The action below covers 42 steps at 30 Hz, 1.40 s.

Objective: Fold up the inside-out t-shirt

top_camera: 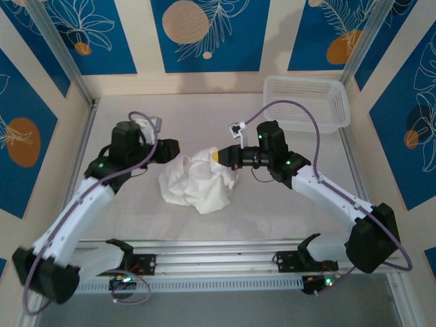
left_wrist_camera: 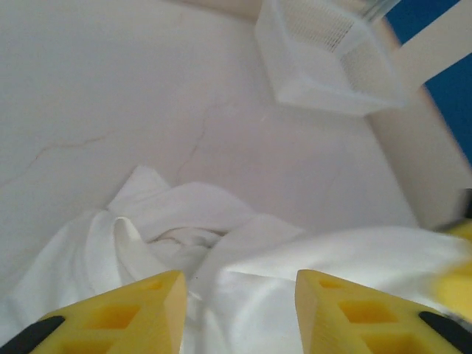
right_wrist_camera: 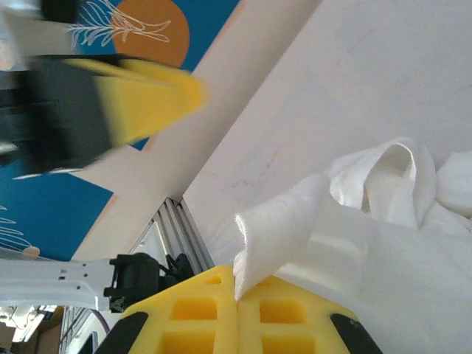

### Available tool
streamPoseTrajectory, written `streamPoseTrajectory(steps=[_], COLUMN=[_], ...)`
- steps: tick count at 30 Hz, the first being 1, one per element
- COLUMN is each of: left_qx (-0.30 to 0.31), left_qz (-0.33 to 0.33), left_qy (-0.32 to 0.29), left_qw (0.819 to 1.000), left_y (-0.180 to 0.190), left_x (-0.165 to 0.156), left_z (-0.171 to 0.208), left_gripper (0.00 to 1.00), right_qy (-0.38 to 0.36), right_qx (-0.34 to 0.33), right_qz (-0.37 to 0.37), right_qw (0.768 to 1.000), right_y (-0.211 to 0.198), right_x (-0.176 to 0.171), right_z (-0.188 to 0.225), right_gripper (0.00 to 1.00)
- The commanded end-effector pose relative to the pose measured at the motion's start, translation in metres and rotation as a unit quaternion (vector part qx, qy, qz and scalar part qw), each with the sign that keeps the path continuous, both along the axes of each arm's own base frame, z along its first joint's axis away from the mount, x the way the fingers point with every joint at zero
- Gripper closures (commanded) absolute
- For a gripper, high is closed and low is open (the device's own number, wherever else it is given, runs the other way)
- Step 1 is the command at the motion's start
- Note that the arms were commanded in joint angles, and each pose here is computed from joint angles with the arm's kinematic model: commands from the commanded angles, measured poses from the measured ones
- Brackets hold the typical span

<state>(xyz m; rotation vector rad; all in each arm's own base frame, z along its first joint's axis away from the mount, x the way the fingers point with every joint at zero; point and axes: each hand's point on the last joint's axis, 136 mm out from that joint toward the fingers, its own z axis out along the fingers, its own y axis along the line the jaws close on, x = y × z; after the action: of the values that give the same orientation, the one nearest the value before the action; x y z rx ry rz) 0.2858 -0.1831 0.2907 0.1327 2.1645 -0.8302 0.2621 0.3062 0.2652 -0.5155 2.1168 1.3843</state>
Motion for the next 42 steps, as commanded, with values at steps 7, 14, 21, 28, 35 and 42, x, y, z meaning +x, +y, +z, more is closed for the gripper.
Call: streamPoseTrajectory(steps=[7,14,21,28,35,42], left_qx=[0.060,0.071,0.126,0.186,0.118,0.143], left_qz=[-0.002,-0.033,0.007,0.067,-0.077,-0.127], left_qy=[0.026,-0.022,-0.017,-0.007,-0.023,0.057], left_qw=[0.998,0.997,0.992,0.980,0.990,0.980], left_y=[-0.048,-0.075,-0.063,-0.029,-0.068,-0.087], left_x=[-0.024,-0.001,0.017,0.031,0.014,0.014], left_z=[-0.025,-0.033,-0.050,-0.067,-0.053,-0.094], left_gripper=[0.61,0.43,0.39,0.63,0.64,0.50], right_qy=[0.022,0.011,0.010,0.004,0.005,0.006], right_qx=[-0.007,-0.012,-0.014,-0.027,-0.033,-0.030], right_qz=[0.022,0.030,0.036,0.023,0.021,0.018], right_qw=[0.999,0.999,0.999,0.999,0.999,0.999], right_y=[0.023,0.023,0.023,0.018,0.018,0.019], right_x=[-0.002,-0.009,-0.014,-0.013,-0.012,-0.010], right_z=[0.010,0.015,0.016,0.014,0.009,0.013], right_gripper=[1.00,1.00,1.00,1.00,1.00,1.00])
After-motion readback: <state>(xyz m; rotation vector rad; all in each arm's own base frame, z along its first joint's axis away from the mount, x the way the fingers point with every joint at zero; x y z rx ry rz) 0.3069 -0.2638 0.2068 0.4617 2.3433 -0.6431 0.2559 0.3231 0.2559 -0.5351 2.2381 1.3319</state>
